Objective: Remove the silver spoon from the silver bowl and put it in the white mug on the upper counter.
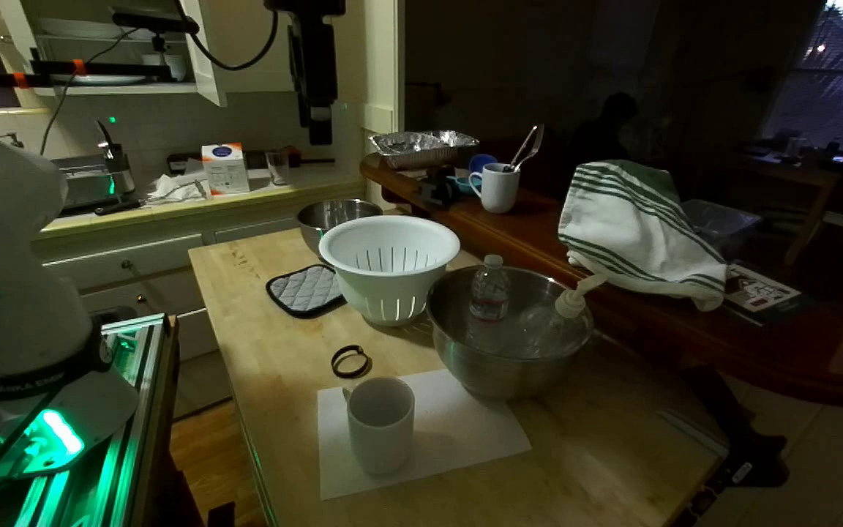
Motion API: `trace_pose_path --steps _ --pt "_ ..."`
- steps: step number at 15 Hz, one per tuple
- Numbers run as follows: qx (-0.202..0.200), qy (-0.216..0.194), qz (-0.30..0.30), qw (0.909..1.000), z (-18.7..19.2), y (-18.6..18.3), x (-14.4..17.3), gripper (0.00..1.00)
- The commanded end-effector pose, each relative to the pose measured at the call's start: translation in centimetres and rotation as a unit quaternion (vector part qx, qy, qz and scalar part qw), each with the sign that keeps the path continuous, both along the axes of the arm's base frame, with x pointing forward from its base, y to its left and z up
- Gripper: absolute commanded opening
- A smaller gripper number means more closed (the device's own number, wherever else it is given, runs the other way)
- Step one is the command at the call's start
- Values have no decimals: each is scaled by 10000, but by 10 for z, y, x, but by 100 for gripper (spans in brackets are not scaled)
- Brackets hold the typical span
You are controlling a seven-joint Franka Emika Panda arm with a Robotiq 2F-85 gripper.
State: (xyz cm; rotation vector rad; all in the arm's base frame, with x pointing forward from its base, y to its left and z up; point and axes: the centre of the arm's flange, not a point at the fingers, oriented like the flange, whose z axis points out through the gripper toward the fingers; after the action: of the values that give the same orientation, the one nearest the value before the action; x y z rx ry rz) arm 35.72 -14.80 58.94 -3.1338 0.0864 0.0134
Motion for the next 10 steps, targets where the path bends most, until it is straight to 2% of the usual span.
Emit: trace_pose_path --steps 1,5,7,10 --pt "-304 128 483 9983 -1 24 22 100" --pt "-266 454 1617 9854 -29 125 74 100" --pt "-290 624 2208 9729 -49 181 97 100" --pt "-266 931 3007 9488 -72 250 120 100"
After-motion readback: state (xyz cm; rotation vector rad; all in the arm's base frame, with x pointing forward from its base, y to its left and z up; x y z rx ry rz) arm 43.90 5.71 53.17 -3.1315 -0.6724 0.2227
